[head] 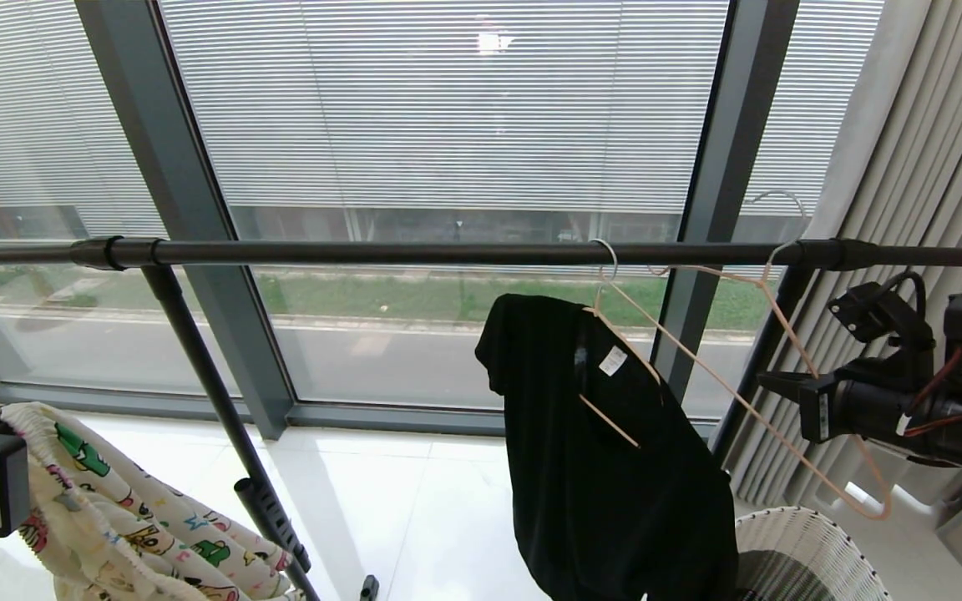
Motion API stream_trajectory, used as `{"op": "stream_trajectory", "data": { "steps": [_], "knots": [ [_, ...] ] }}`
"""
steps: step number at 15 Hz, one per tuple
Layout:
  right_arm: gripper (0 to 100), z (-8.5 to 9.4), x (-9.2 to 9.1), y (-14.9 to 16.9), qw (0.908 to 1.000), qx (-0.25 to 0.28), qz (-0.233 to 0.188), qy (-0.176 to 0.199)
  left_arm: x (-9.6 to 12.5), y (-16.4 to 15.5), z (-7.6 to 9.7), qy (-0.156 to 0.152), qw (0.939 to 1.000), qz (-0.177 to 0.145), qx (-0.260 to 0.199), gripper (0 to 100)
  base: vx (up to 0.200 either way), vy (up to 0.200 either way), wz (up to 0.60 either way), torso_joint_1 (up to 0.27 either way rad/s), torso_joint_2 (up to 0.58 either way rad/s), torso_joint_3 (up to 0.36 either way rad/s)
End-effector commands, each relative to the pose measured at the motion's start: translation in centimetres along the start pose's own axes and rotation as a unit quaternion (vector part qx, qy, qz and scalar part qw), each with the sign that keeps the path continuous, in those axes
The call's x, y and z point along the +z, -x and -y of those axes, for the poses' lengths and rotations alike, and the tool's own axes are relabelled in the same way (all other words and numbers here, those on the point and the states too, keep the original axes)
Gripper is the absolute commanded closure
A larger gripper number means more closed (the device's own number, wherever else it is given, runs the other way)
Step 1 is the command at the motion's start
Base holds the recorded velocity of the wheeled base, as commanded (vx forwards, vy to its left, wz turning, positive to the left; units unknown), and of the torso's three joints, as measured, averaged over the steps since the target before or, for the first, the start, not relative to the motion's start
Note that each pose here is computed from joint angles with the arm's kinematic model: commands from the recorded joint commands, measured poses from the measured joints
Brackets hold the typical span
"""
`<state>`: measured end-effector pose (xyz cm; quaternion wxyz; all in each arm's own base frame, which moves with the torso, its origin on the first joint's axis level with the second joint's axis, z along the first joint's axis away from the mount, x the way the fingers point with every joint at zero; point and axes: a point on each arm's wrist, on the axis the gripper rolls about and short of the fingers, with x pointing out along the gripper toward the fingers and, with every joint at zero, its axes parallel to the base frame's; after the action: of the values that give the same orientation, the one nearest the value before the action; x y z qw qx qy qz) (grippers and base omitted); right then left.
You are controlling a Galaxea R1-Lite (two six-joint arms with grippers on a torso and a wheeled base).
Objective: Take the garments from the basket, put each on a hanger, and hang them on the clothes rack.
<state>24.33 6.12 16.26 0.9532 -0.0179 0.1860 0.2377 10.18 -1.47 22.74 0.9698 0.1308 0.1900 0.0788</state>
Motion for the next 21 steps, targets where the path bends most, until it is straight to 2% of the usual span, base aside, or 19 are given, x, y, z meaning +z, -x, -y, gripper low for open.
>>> {"op": "stream_trajectory", "data": {
  "steps": [1,6,8,12,15,17,21],
  "knots": [
    [100,-0.7,-0.3,2.3,0.9999,-0.002,0.015,0.005,0.0,0.0,0.0,0.0,1.0,0.0,0.001,100,0.0,0.0,0.0,0.0,0.0,0.0],
    [100,-1.4,-1.4,5.3,0.9995,-0.015,0.028,0.009,-0.9,0.2,0.0,-0.004,1.0,-0.006,0.001,100,0.0,0.0,0.0,0.0,0.0,0.0],
    [100,-1.7,-1.9,6.4,0.9991,-0.022,0.034,0.01,-1.6,0.5,-0.1,-0.019,0.9998,-0.007,0.005,100,-0.2,0.0,0.0,0.002,0.0,0.005],
    [100,-2.0,-2.5,7.3,0.9991,-0.024,0.033,0.011,-1.6,0.7,-0.2,-0.018,0.9998,-0.002,0.005,100,-0.2,0.0,0.0,-0.004,0.0,0.002],
    [100,-2.0,-2.4,7.5,0.9989,-0.024,0.039,0.013,-1.5,0.7,-0.2,-0.019,0.9998,-0.001,0.005,100,-0.2,0.0,0.0,0.004,0.0,0.002],
    [100,-2.1,-2.4,7.8,0.9989,-0.023,0.038,0.014,-1.6,0.7,-0.1,-0.036,0.9993,-0.002,0.005,100,-0.2,0.0,0.0,0.002,0.0,0.005],
    [100,-3.5,-2.7,9.0,0.9992,0.012,0.03,0.024,-1.6,0.6,-0.1,-0.04,0.9992,-0.004,0.004,100,-0.2,0.0,0.0,0.004,0.0,0.0]
  ]
}}
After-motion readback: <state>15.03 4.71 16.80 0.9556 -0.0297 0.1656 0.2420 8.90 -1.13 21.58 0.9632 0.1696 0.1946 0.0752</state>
